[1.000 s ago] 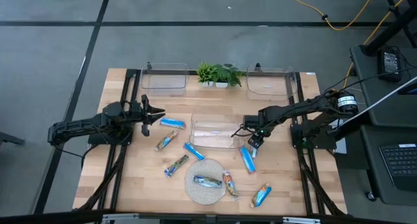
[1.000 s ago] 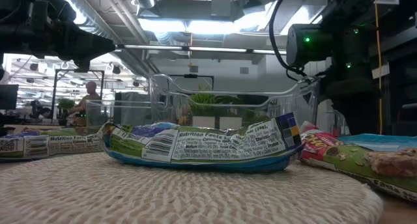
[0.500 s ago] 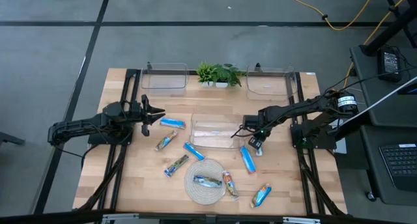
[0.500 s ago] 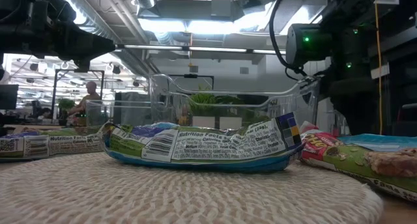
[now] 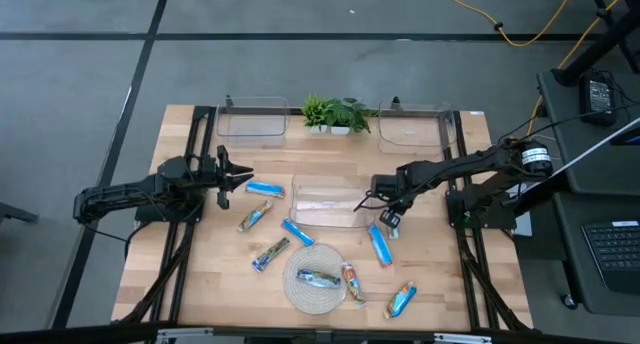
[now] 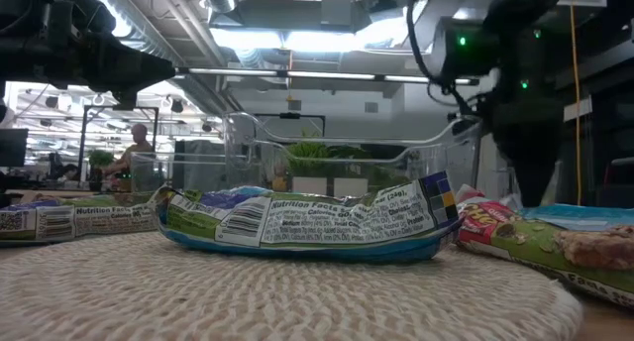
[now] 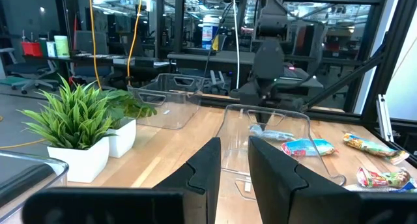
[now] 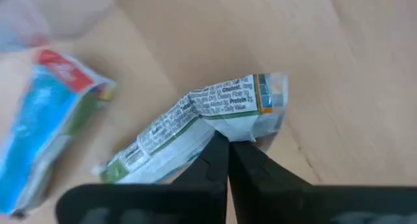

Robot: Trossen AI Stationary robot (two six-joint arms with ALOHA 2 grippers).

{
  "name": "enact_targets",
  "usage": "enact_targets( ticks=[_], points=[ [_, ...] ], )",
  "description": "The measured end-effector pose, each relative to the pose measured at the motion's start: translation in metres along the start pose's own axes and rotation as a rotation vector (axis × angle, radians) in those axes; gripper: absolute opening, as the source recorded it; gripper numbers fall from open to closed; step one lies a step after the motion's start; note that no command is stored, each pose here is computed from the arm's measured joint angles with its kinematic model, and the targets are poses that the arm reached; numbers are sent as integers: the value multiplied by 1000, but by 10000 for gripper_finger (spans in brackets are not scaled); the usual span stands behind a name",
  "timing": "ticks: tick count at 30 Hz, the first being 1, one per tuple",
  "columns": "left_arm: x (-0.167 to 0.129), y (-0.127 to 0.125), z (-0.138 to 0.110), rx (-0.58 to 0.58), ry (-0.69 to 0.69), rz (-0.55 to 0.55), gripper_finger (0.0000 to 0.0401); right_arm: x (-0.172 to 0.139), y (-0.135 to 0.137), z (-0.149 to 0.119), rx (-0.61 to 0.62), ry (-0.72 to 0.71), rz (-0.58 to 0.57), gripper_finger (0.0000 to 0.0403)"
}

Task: Pick and place Granola Bars by type
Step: Put the right orange granola bar into the right transparent bin

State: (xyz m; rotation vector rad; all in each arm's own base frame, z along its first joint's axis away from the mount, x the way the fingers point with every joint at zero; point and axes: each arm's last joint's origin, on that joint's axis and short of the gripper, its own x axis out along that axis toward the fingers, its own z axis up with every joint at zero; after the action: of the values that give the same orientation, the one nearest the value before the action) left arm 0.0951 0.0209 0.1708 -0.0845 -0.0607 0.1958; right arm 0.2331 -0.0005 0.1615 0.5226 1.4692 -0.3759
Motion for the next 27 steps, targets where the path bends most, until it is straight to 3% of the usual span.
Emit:
enact_targets(
  ticks=[7,14,27],
  points=[
    [0,0,0,0,0,0,72,-45,5,-6,-3,-111,-48,4],
    [0,0,0,0,0,0,72,-84,6,-19,-9,-252,22,3],
    [0,0,0,0,0,0,72,-116,1,-36,-135,-421,125,2]
  ],
)
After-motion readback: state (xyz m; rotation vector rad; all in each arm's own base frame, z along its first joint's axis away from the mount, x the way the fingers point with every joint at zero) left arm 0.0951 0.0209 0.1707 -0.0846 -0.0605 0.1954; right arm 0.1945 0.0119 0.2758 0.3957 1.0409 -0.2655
